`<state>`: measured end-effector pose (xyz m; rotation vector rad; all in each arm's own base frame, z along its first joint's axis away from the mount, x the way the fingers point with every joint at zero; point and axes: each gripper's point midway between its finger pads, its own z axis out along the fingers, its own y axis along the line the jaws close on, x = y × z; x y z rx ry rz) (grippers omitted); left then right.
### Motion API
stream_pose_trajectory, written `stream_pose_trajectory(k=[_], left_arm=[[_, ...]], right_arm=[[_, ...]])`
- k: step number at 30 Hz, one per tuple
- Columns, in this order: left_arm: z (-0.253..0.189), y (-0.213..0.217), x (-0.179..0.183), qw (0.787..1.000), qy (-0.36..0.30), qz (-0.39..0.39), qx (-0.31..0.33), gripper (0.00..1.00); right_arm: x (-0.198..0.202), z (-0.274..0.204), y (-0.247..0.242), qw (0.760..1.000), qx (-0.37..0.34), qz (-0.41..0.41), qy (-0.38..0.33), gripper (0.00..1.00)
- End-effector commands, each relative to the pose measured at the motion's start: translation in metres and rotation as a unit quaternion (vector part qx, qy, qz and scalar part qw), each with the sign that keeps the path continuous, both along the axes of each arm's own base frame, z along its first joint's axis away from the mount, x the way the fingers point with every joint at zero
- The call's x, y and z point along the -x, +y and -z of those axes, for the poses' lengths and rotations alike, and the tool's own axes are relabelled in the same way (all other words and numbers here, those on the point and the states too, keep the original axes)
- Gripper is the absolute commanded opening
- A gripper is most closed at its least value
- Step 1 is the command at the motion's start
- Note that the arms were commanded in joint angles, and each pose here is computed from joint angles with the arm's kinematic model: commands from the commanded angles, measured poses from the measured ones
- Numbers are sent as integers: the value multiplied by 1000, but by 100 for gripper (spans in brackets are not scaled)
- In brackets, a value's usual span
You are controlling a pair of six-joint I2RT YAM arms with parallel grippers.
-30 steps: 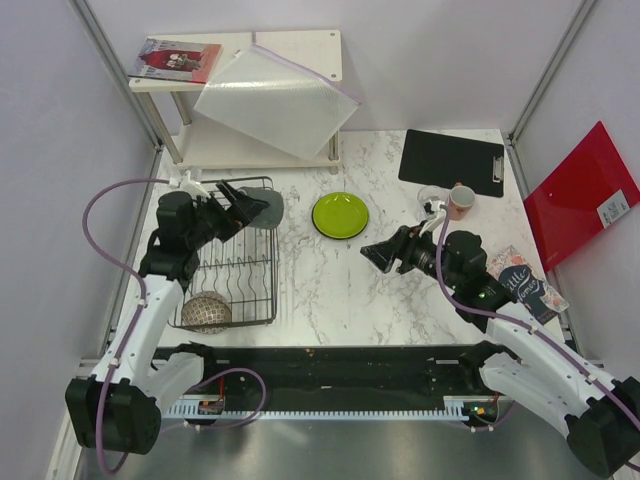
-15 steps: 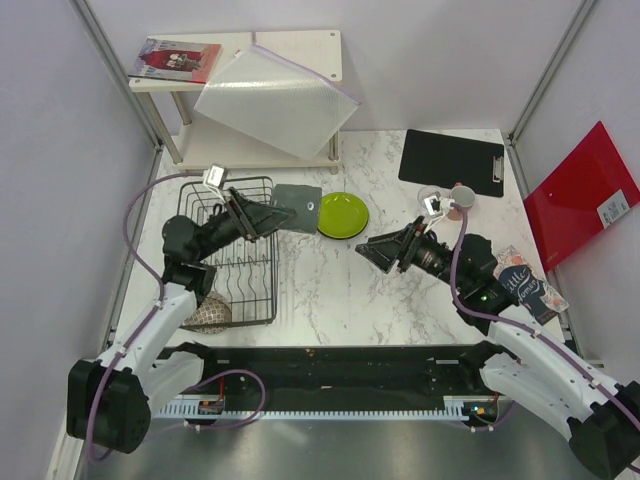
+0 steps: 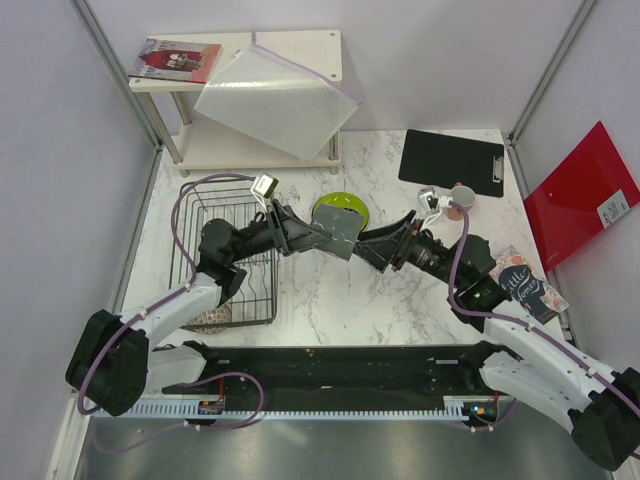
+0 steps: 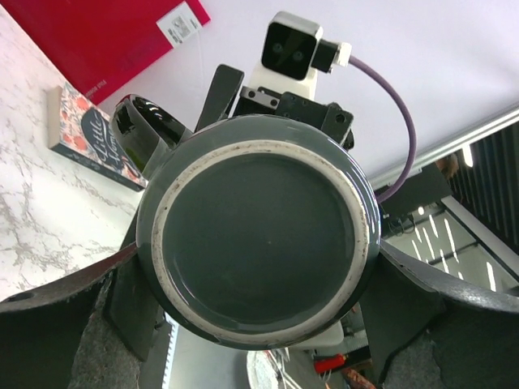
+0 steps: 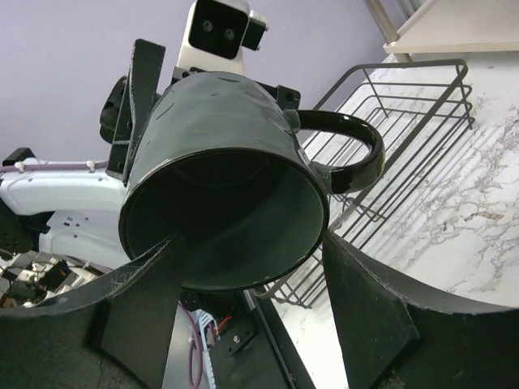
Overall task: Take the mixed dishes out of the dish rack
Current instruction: Pick up the cup from the dish rack.
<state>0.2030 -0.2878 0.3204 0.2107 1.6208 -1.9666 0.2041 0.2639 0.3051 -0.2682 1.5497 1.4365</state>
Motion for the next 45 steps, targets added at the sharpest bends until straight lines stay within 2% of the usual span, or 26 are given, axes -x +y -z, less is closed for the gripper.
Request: stream_pose_trajectory(k=[1, 4, 7, 10, 16, 18, 19, 21, 22, 25, 27, 28, 29, 31, 33, 34, 36, 39, 43, 45], left_arm=[[-42, -2, 8, 997, -59, 2, 56, 2], [-39, -6, 10, 997, -55, 8, 55, 2], [-34, -8, 13, 997, -48, 12, 52, 2], [-28, -9, 15, 998, -44, 16, 48, 2], [-30, -9, 16, 997, -49, 16, 56, 2], [-30, -11, 15, 997, -47, 17, 57, 2], [-31, -10, 15, 997, -49, 16, 58, 2], [-29, -11, 13, 997, -46, 16, 57, 2], [-28, -12, 14, 997, -45, 17, 55, 2], [-28, -14, 8, 998, -49, 9, 45, 2], [-21, -17, 1, 999, -47, 0, 21, 14], [-19, -19, -2, 999, -49, -3, 12, 24], [-17, -22, -8, 999, -37, -7, -6, 48], [-10, -26, -20, 998, -41, -23, -36, 70], [-1, -27, -41, 995, -23, -59, -81, 99], [-9, -28, -50, 993, -25, -76, -91, 99], [11, -20, -74, 982, 2, -128, -142, 99], [17, -3, -105, 964, 26, -201, -174, 99], [50, 32, -133, 932, 99, -276, -214, 99], [65, 57, -145, 908, 144, -322, -224, 99]], right_arm=[[-2, -35, 8, 999, -24, -4, -48, 74], [-11, -33, 9, 999, -22, 10, -47, 73], [-20, -31, 10, 999, -19, 24, -44, 68], [-24, -27, 13, 999, -17, 24, -39, 58], [-24, -8, 24, 1000, -16, 3, -5, 54], [-22, -9, 23, 1000, -22, 5, -3, 37], [-23, -8, 22, 1000, -21, 7, -2, 19], [-22, -9, 21, 1000, -19, 11, -4, 4], [-23, -8, 20, 1000, -14, 14, -1, 0], [-22, -12, 15, 1000, -6, 25, -6, 0], [-21, -22, 11, 999, -6, 36, -16, 0], [-21, -19, 8, 999, 5, 41, -12, 0], [-19, -25, 4, 999, 5, 47, -17, 0], [-21, -28, -2, 998, 15, 65, -18, 0], [-18, -45, -9, 996, 9, 78, -30, 0], [-21, -43, -15, 995, 19, 95, -22, 0], [-17, -60, -23, 993, 19, 110, -41, 0], [-21, -68, -39, 987, 37, 152, -38, 0], [-26, -65, -56, 978, 64, 196, -17, 0], [-35, -58, -70, 967, 84, 240, 8, 0]])
